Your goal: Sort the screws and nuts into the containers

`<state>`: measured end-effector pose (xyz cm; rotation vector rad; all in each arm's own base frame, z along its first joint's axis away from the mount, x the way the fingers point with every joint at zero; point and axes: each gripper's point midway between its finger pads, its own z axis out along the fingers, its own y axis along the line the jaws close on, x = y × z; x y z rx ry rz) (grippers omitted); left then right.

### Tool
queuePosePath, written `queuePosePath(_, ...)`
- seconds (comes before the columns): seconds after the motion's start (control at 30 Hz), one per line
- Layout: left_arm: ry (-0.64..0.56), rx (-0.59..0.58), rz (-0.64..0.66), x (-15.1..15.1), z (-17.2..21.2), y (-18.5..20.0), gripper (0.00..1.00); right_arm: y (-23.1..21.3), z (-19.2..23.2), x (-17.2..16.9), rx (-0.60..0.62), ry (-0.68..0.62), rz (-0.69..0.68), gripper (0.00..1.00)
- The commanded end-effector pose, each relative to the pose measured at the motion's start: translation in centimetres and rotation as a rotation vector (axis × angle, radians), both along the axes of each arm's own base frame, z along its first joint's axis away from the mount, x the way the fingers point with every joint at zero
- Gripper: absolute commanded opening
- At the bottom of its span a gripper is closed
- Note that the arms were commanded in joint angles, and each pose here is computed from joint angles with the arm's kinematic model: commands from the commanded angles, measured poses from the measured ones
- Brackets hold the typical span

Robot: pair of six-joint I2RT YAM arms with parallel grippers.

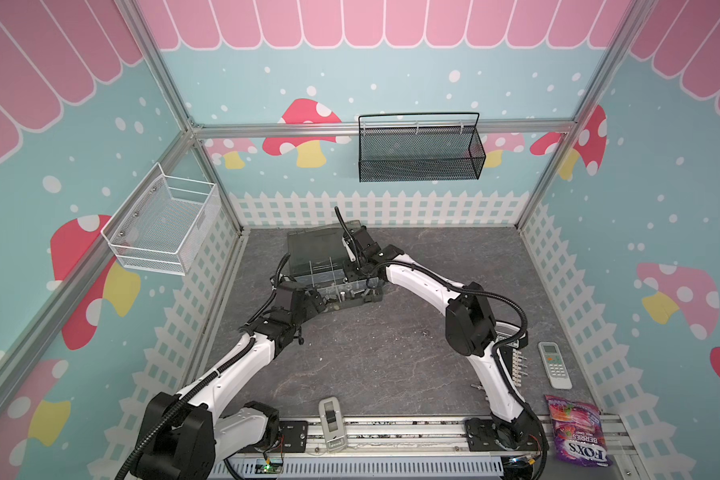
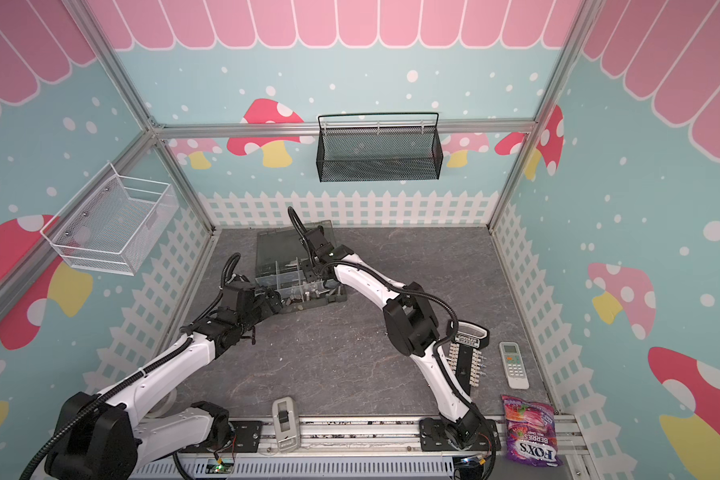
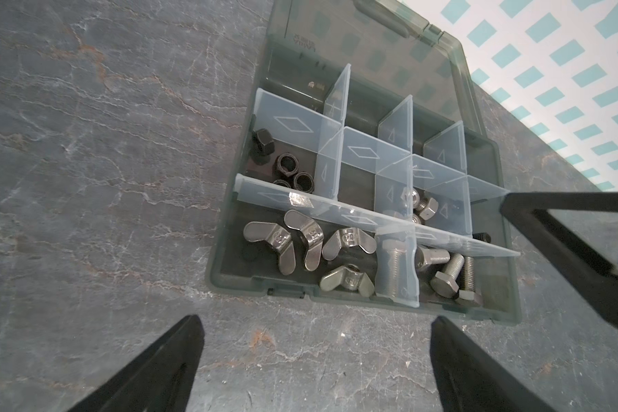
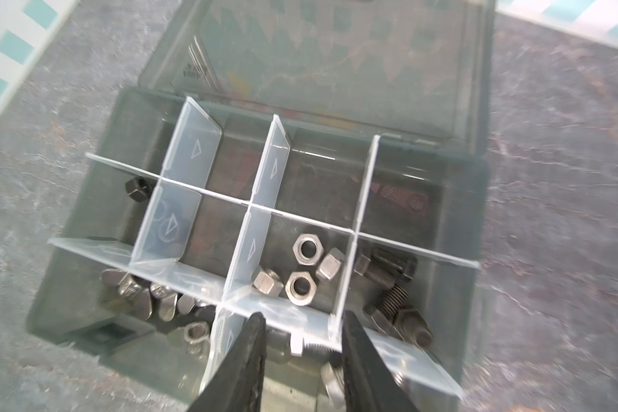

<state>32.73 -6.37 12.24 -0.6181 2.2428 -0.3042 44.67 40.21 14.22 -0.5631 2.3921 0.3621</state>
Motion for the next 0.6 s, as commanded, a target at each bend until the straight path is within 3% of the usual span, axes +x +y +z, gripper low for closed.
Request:
queuePosePath(0.0,-0.015,0.009,0.034,-0.3,0.2,0.9,1.00,-1.6,2.7,-1.2,0.001,-0.026,-0.046,0.38)
queuePosePath(0.57,-0.028,-0.004,0.041,-0.5,0.6,1.2,1.00,-12.5,-0.7,-8.7,-0.194,0.070,-0.217,0.43)
